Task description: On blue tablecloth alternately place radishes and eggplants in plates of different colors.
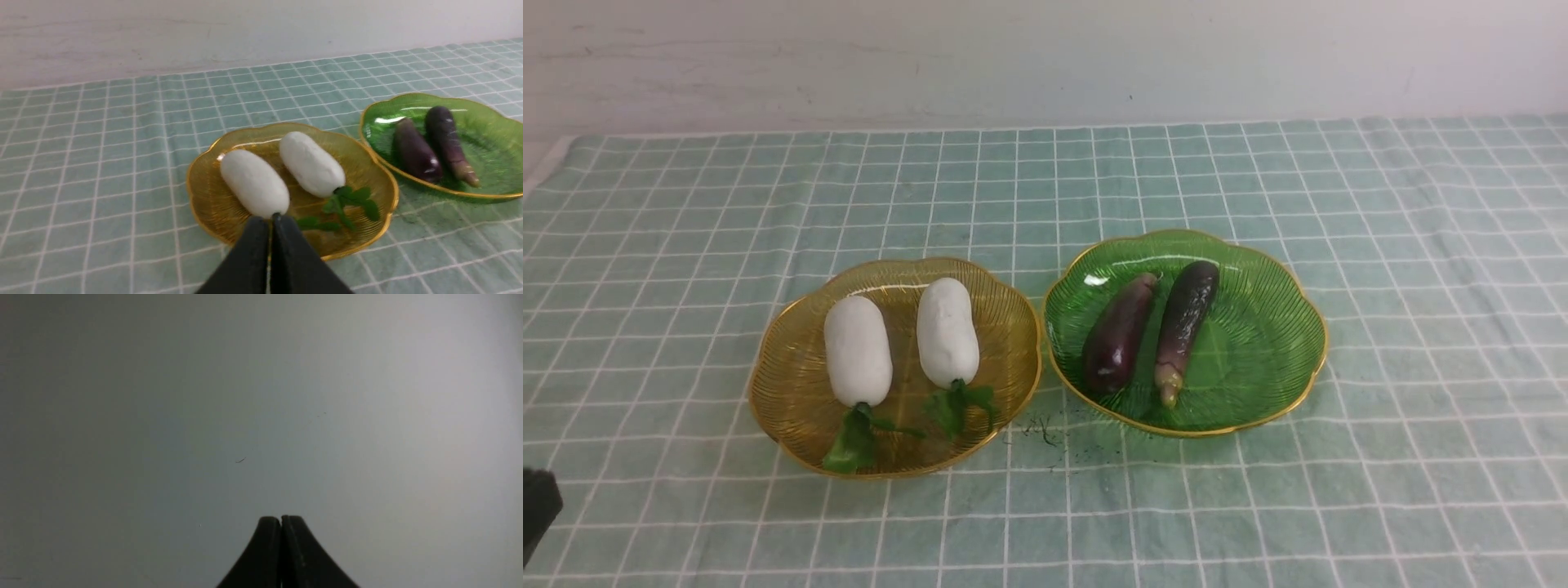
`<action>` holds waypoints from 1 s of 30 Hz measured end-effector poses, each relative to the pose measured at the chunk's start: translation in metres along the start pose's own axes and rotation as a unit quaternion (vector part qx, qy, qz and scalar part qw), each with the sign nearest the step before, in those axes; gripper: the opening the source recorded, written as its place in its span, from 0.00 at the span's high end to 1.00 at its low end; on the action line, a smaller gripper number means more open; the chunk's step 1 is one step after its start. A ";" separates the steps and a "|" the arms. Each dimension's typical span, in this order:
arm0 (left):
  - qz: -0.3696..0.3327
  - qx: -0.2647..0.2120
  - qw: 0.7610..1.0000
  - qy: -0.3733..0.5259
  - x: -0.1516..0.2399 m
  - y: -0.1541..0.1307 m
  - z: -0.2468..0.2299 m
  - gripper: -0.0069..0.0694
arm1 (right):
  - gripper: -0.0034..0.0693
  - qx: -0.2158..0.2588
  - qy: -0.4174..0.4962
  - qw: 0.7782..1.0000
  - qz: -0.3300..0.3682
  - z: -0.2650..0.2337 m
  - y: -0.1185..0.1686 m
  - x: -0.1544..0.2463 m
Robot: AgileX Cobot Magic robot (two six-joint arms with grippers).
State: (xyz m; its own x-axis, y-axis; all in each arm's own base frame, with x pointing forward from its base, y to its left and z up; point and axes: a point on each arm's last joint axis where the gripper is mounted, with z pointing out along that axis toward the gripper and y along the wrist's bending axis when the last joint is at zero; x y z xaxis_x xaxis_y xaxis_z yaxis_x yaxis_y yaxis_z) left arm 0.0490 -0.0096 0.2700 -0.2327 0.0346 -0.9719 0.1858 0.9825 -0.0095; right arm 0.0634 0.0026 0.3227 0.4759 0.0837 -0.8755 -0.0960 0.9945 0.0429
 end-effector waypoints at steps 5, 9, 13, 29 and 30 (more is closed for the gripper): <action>-0.012 -0.057 0.998 0.011 0.061 0.006 0.012 0.92 | 0.97 0.000 0.000 1.000 0.000 0.000 0.000 0.000; -0.010 -0.065 0.997 0.040 0.096 0.008 0.025 0.92 | 0.97 0.000 0.001 1.000 0.000 0.000 0.000 0.000; -0.009 -0.067 0.997 0.040 0.096 0.008 0.025 0.92 | 0.97 0.000 0.001 1.000 0.000 0.000 0.000 0.000; -0.012 -0.067 0.997 0.039 0.096 0.008 0.025 0.92 | 0.97 -0.001 0.004 1.000 0.000 0.000 0.000 0.001; -0.012 -0.067 0.997 0.039 0.096 0.008 0.025 0.92 | 0.97 -0.001 0.004 1.000 0.000 0.000 0.000 0.001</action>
State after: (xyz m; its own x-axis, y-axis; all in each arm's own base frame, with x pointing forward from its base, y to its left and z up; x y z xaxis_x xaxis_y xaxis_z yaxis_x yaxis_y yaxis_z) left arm 0.0521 -0.0025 0.1703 -0.3110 0.0199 -0.9502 0.0520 0.9986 0.0039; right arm 0.0638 0.0028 0.3219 0.4689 0.0827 -0.8793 -0.0974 0.9944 0.0416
